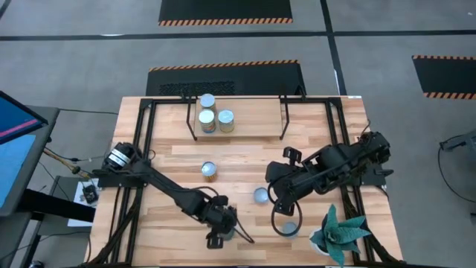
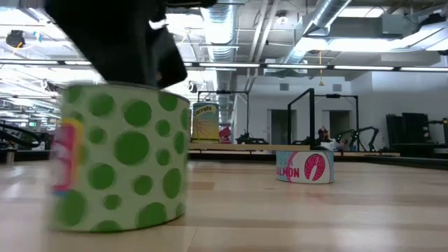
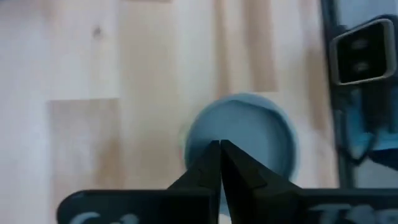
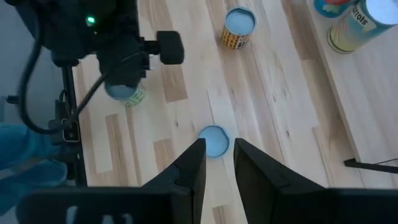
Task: Pick and place cans onto a shelf
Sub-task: Move the canned peas to the middle, then put the canned black beans on the shelf
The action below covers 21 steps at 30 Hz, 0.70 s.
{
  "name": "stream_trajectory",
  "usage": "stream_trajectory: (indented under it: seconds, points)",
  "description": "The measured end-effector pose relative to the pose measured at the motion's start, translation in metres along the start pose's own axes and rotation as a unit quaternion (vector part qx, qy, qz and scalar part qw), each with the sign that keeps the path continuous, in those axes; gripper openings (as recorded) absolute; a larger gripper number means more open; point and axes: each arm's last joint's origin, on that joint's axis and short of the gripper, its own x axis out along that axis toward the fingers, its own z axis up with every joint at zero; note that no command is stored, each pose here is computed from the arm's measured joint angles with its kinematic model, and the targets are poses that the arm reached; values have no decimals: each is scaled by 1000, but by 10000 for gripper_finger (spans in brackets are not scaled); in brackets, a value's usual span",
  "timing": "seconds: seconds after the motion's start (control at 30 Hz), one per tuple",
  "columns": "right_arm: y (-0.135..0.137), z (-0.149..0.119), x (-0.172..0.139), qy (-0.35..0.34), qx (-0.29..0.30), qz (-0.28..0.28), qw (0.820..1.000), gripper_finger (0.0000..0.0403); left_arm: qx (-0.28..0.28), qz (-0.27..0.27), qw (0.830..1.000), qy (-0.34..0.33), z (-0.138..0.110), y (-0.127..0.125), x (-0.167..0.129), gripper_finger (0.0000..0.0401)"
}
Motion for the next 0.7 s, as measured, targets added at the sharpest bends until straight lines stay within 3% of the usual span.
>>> stream_trajectory:
  seconds: [0.3,0.47,0.6,0.7]
  points:
    - [-2,1,1,-4,-18,-7,1000,107,13,129,991,-37,26,54,-10,0]
    - [-2,2,0,-15,-24,-23,999,107,-1,254,967,-35,48,83,-37,0]
    - [-1,1,0,-16,-30,-23,999,107,-3,222,974,34,54,78,-62,0]
    - [2,-1,-2,-25,-39,-31,998,107,20,232,965,117,38,68,-71,0]
